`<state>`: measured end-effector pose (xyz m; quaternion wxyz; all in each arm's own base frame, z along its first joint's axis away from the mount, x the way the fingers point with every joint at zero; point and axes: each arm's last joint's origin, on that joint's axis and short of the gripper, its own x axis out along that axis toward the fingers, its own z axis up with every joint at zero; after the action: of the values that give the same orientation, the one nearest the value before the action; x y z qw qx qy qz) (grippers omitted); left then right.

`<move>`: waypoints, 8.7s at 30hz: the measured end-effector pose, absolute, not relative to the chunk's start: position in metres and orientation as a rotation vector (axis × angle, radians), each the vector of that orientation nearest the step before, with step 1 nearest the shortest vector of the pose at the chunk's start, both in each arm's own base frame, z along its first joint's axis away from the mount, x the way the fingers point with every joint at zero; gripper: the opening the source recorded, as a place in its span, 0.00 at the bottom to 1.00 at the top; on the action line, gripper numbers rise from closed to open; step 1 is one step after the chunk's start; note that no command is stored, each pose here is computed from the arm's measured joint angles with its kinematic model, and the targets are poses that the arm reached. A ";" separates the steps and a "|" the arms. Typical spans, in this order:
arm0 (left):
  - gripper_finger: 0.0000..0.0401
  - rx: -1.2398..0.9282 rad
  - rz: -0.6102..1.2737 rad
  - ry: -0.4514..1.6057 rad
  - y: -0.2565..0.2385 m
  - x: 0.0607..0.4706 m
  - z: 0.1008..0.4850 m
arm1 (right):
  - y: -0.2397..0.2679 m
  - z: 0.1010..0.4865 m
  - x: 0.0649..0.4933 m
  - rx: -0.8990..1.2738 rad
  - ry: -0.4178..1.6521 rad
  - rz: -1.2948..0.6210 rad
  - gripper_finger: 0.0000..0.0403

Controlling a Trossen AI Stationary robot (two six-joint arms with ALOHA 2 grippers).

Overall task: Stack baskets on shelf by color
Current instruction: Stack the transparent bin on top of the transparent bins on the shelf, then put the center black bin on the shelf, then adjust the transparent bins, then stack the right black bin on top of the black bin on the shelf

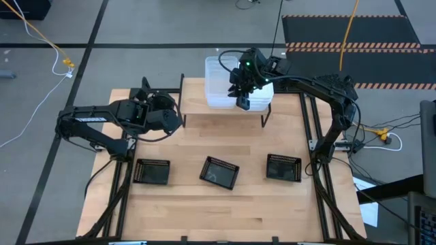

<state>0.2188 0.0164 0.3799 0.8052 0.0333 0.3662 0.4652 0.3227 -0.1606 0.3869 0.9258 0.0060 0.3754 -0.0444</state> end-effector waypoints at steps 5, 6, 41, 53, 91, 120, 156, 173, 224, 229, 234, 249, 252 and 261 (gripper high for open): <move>0.44 0.048 0.990 0.777 0.015 0.219 0.380 | -0.148 0.413 0.306 -0.063 0.681 -0.089 0.36; 0.44 0.042 0.985 0.774 0.013 0.219 0.380 | -0.142 0.421 0.300 -0.086 0.664 -0.081 0.38; 0.44 0.098 0.854 0.732 -0.013 0.226 0.249 | 0.054 0.153 0.334 -0.497 0.889 0.581 0.54; 0.44 0.108 0.757 0.577 0.032 0.189 0.266 | 0.038 0.235 0.396 -0.371 0.718 0.618 0.02; 0.44 -0.061 0.935 0.397 0.027 0.136 0.290 | -0.109 0.294 0.462 -0.365 0.596 -0.160 0.01; 0.44 -0.063 0.949 0.470 0.031 0.143 0.281 | -0.097 0.390 0.401 -0.640 0.526 -0.357 0.49; 0.44 -0.089 0.877 0.422 0.031 0.164 0.281 | -0.183 0.349 0.351 -0.070 0.728 -0.144 0.26; 0.44 -0.088 0.877 0.429 0.031 0.164 0.281 | -0.154 0.359 0.346 -0.011 0.744 -0.025 0.06; 0.44 -0.110 0.767 0.415 0.027 0.168 0.283 | 0.102 0.199 0.128 -0.569 1.693 0.456 0.33; 0.44 -0.134 0.774 0.414 0.027 0.168 0.282 | 0.101 0.189 0.126 -0.598 1.699 0.478 0.33; 0.44 -0.153 0.789 0.452 0.027 0.165 0.278 | 0.100 0.189 0.128 -0.624 1.683 0.423 0.31; 0.44 -0.172 0.777 0.473 0.022 0.164 0.275 | 0.108 0.192 0.187 -0.490 1.160 0.516 0.05; 0.44 -0.171 0.773 0.469 0.022 0.164 0.276 | 0.109 0.197 0.199 -0.422 1.040 0.573 0.02; 0.44 -0.174 0.774 0.468 0.022 0.164 0.276 | 0.104 0.202 0.211 -0.372 0.945 0.587 0.08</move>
<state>0.1638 0.0217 0.2759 0.8959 -0.0840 0.2259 0.3733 0.2109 0.1043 0.2016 0.8329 -0.1756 0.4458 0.2768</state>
